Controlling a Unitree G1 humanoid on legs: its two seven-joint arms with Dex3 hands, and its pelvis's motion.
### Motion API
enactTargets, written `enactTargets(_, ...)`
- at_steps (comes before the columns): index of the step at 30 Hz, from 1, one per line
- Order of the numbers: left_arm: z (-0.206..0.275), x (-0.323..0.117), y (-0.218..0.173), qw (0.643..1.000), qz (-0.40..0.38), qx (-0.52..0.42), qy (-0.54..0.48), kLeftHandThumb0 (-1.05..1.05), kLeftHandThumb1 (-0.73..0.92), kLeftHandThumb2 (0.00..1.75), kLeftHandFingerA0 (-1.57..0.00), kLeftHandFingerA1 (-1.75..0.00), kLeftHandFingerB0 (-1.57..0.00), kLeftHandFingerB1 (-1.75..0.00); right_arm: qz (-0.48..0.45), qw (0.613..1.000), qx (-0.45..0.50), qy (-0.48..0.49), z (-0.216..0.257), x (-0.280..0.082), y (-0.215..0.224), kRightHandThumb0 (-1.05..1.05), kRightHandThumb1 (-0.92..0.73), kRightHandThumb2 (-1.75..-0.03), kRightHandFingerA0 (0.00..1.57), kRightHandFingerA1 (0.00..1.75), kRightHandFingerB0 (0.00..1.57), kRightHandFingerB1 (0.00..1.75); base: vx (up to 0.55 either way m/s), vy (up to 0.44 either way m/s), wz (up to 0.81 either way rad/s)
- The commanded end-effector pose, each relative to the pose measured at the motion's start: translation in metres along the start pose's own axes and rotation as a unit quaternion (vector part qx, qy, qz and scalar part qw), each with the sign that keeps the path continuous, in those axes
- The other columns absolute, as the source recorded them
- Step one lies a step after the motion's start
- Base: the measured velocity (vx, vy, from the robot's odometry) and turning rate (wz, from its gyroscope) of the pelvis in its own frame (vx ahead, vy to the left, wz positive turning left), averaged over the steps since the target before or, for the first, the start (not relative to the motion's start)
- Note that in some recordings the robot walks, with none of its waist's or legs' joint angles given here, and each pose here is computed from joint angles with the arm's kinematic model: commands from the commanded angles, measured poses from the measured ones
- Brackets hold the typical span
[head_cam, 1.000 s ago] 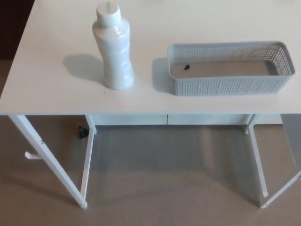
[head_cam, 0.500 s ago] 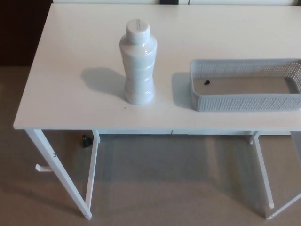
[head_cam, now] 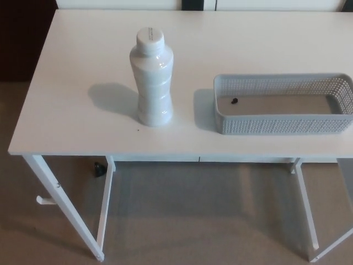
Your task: The robot walk up to a desk on which a bottle is kept on the left hand side and a container is kept on the right hand side. The robot uses its left hand to pick up the bottle and places it in the container.
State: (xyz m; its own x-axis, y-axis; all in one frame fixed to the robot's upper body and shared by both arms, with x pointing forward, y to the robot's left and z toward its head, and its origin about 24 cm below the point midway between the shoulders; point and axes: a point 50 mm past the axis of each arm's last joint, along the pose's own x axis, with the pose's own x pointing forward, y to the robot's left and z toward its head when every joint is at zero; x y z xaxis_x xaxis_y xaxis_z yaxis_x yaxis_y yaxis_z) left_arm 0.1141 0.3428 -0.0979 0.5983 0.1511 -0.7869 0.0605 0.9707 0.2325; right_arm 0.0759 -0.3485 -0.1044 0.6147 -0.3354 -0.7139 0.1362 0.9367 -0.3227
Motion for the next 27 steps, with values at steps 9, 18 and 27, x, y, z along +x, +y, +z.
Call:
enactTargets(9,0.004,-0.001,0.016,0.996,0.028,-0.085,0.001,-0.33,0.59,0.58,-0.42,-0.43,-0.27,-0.3,-0.019,1.0,0.006,0.011,-0.006,-0.004,-0.008,-0.62,-0.38,-0.54,0.91,0.46,0.73,0.42,0.0,0.0,0.0)
enactTargets(18,0.06,-0.056,0.138,0.937,0.181,-0.248,-0.164,-0.57,0.37,0.76,-0.01,-0.12,-0.04,-0.22,-0.017,1.0,0.003,-0.001,0.003,-0.002,-0.014,-0.67,-0.28,-0.71,0.94,0.59,0.66,0.49,0.0,0.0,0.0)
enactTargets(27,0.186,-0.102,0.18,0.895,0.171,-0.18,-0.371,-0.43,0.31,0.69,0.0,-0.24,0.0,-0.18,-0.015,1.0,0.011,0.005,0.003,-0.001,-0.014,-0.65,-0.28,-0.71,0.94,0.59,0.66,0.5,-0.01,-0.005,0.01)
